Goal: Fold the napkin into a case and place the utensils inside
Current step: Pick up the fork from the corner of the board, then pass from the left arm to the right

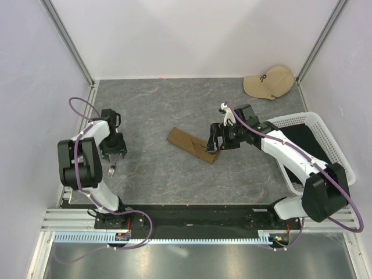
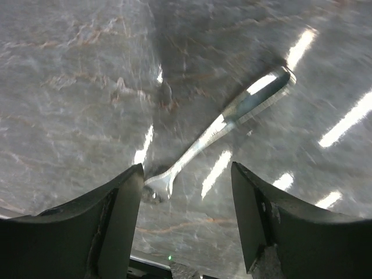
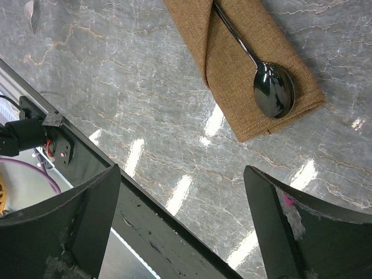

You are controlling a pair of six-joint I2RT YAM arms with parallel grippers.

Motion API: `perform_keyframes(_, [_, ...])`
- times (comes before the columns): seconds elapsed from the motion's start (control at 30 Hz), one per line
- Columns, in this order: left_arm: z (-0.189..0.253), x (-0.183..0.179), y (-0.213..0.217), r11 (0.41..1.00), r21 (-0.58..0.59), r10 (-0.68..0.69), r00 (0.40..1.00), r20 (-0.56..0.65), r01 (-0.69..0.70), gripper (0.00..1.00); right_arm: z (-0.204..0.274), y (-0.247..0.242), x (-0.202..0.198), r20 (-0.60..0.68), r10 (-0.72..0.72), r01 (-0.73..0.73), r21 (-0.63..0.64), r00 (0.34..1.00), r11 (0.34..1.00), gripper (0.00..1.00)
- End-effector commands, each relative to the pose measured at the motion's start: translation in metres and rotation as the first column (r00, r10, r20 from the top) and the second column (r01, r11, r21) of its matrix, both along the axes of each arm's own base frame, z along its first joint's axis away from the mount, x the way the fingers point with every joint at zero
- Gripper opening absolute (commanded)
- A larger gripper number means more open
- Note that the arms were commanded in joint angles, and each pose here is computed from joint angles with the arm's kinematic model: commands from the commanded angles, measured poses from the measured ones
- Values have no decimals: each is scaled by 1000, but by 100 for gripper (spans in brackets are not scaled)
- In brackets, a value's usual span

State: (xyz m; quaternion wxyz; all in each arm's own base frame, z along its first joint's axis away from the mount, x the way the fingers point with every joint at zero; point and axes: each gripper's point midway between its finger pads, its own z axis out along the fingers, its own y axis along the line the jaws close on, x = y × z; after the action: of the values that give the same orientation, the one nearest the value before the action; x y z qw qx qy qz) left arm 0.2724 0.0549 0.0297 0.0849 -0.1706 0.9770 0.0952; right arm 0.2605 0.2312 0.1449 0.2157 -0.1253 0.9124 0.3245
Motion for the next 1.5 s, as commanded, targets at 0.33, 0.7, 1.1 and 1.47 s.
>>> perform_keyframes(0.33, [-31, 2, -19, 980, -194, -64, 993, -102, 43, 20, 16, 1, -2, 58, -9, 7, 41, 998, 999, 95])
perform_keyframes(0.7, [9, 31, -80, 876, -470, -31, 985, 171, 109, 2, -7, 8, -16, -1, 30, -30, 9, 1000, 1000, 95])
perform_keyframes(1.1, [138, 49, -234, 540, -778, 139, 878, 458, 320, 2, 19, 80, -37, 66, 95, -104, 152, 993, 983, 94])
perform_keyframes(1.47, [136, 7, -318, 462, -881, 239, 942, 234, 102, 2, 28, 87, -28, 164, 44, -68, 145, 986, 987, 74])
